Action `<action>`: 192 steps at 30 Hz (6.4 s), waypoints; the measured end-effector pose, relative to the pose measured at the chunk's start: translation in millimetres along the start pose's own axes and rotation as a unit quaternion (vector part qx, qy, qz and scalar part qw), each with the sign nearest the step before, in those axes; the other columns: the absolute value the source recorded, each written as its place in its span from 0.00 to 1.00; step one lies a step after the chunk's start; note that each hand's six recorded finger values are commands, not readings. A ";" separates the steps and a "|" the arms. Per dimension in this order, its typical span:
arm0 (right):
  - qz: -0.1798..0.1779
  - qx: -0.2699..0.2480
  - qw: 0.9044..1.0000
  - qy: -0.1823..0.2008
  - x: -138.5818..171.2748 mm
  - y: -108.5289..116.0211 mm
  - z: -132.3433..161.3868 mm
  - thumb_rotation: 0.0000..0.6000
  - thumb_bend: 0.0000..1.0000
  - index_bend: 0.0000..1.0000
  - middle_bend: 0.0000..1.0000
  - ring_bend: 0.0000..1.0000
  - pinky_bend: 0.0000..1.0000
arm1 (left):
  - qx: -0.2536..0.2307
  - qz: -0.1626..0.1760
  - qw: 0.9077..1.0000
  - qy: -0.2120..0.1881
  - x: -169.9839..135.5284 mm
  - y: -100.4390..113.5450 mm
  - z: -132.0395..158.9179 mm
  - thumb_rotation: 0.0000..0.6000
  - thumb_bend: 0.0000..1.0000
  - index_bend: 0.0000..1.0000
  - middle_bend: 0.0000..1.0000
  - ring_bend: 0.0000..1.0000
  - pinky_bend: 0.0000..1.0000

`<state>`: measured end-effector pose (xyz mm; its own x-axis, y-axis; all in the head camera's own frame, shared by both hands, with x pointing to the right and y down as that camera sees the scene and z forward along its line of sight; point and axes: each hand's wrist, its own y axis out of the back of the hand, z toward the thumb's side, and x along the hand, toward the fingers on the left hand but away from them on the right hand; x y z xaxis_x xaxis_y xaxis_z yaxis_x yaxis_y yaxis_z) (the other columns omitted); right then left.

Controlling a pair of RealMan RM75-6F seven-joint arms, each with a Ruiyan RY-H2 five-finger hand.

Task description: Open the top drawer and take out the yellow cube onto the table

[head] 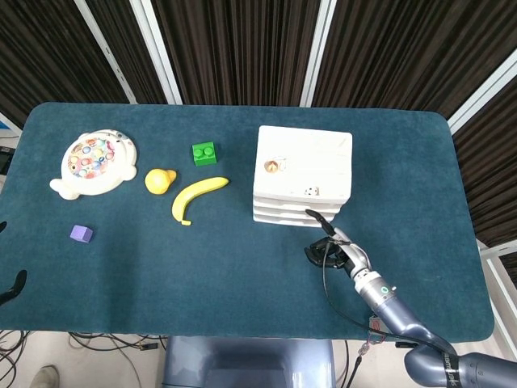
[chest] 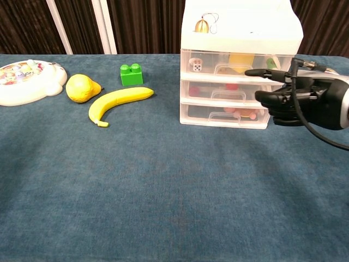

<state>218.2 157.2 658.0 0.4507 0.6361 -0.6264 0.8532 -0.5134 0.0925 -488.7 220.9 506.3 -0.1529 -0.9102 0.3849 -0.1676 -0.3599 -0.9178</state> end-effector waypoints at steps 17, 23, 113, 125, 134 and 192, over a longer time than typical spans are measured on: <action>0.011 -0.006 1.000 -0.005 -25.4 -16.5 4.3 1.00 0.51 0.00 0.89 0.96 1.00 | -0.001 0.000 1.000 0.001 0.7 0.3 -1.8 1.00 0.34 0.08 0.00 0.00 0.00; 0.011 -0.007 1.000 -0.007 -30.1 -16.6 5.2 1.00 0.51 0.00 0.90 0.96 1.00 | -0.001 0.001 1.000 0.004 1.3 0.8 -3.2 1.00 0.34 0.08 0.00 0.00 0.00; 0.085 -0.036 0.996 0.000 -28.1 -38.0 7.9 1.00 0.54 0.16 0.90 0.96 1.00 | 0.001 0.002 1.000 0.016 4.2 1.2 -7.4 1.00 0.34 0.07 0.00 0.00 0.00; 0.081 -0.027 0.996 -0.003 -19.6 -41.1 3.1 1.00 0.54 0.16 0.90 0.96 1.00 | 0.000 0.002 1.000 0.015 4.4 1.3 -7.3 1.00 0.34 0.07 0.00 0.00 0.00; 0.062 -0.020 0.998 -0.009 -15.2 -36.9 0.4 1.00 0.54 0.16 0.90 0.96 1.00 | -0.001 0.002 1.000 0.015 4.3 1.7 -7.4 1.00 0.34 0.07 0.00 0.00 0.00; 0.029 0.266 0.959 -0.089 16.6 -8.6 78.0 1.00 0.54 0.13 0.94 1.00 1.00 | -0.004 -0.003 1.000 0.014 5.5 0.0 -5.8 1.00 0.34 0.07 0.00 0.00 0.00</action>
<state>197.8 127.2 586.4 0.4015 0.5136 -0.7583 0.5521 -0.7964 -0.2471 -495.2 217.0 509.0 -0.1783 -0.9019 0.3935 -0.1759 -0.3643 -0.9145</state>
